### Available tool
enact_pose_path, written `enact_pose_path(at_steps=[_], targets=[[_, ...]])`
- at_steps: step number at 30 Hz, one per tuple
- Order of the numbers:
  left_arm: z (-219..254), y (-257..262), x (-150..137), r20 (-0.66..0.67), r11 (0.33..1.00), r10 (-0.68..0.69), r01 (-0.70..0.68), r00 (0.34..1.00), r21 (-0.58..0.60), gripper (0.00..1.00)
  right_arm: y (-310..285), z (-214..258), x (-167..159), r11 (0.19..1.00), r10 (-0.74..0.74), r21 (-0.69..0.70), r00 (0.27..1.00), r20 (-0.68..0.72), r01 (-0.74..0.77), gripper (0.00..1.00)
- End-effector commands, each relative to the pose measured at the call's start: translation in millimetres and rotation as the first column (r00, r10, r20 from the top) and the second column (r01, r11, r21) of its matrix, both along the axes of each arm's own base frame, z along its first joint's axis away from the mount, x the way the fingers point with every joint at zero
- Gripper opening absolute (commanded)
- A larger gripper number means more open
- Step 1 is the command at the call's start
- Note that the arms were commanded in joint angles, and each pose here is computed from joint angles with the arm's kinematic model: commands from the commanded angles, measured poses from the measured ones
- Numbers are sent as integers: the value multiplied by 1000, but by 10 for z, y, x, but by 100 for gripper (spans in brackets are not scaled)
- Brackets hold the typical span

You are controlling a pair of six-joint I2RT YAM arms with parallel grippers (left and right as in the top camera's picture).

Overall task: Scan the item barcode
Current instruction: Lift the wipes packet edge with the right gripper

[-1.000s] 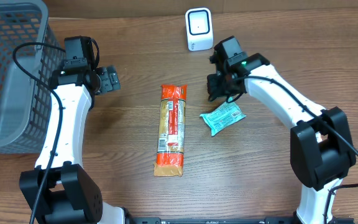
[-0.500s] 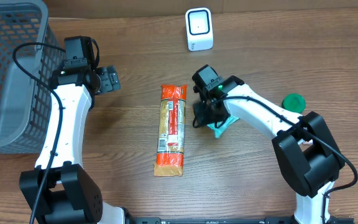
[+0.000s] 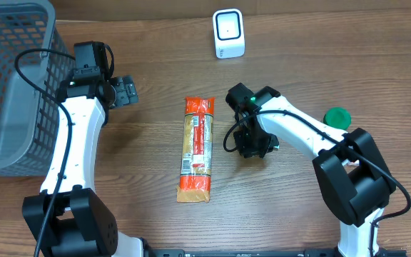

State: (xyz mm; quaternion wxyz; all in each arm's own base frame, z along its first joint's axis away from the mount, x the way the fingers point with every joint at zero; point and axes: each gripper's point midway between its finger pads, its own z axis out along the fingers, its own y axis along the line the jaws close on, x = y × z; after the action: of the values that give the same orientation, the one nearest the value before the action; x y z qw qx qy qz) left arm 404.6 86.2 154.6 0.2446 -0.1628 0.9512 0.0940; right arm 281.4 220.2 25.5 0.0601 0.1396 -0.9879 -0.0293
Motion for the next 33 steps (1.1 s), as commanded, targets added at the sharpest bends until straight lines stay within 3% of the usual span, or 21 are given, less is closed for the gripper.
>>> enact_pose_path(at_steps=[1,4,7,8,16,19,25,28,33], targets=[[56,7,34,15,1000,3,-4,1000,6,100,76,387,247,996,-40,84,996,83,33,33],[56,7,34,15,1000,4,-4,1000,6,100,-45,559,330,992,-86,99,991,106,76,40],[57,7,35,15,1000,3,-4,1000,6,100,-238,592,337,983,-174,79,982,75,168,66],[56,7,34,15,1000,4,-4,1000,6,100,-296,578,329,978,-201,69,978,61,197,70],[57,7,35,15,1000,3,-4,1000,6,100,-396,306,269,921,-389,37,921,29,387,72],[55,7,34,14,1000,4,-4,1000,6,100,-391,168,271,877,-481,40,876,31,479,80],[56,7,34,15,1000,3,-4,1000,6,100,-401,-40,265,873,-488,61,872,45,485,80],[57,7,34,15,1000,3,-4,1000,6,100,-418,-102,222,873,-487,54,872,40,485,79],[56,6,35,15,1000,3,-3,1000,6,100,-533,-147,220,875,-484,9,872,80,485,68]])
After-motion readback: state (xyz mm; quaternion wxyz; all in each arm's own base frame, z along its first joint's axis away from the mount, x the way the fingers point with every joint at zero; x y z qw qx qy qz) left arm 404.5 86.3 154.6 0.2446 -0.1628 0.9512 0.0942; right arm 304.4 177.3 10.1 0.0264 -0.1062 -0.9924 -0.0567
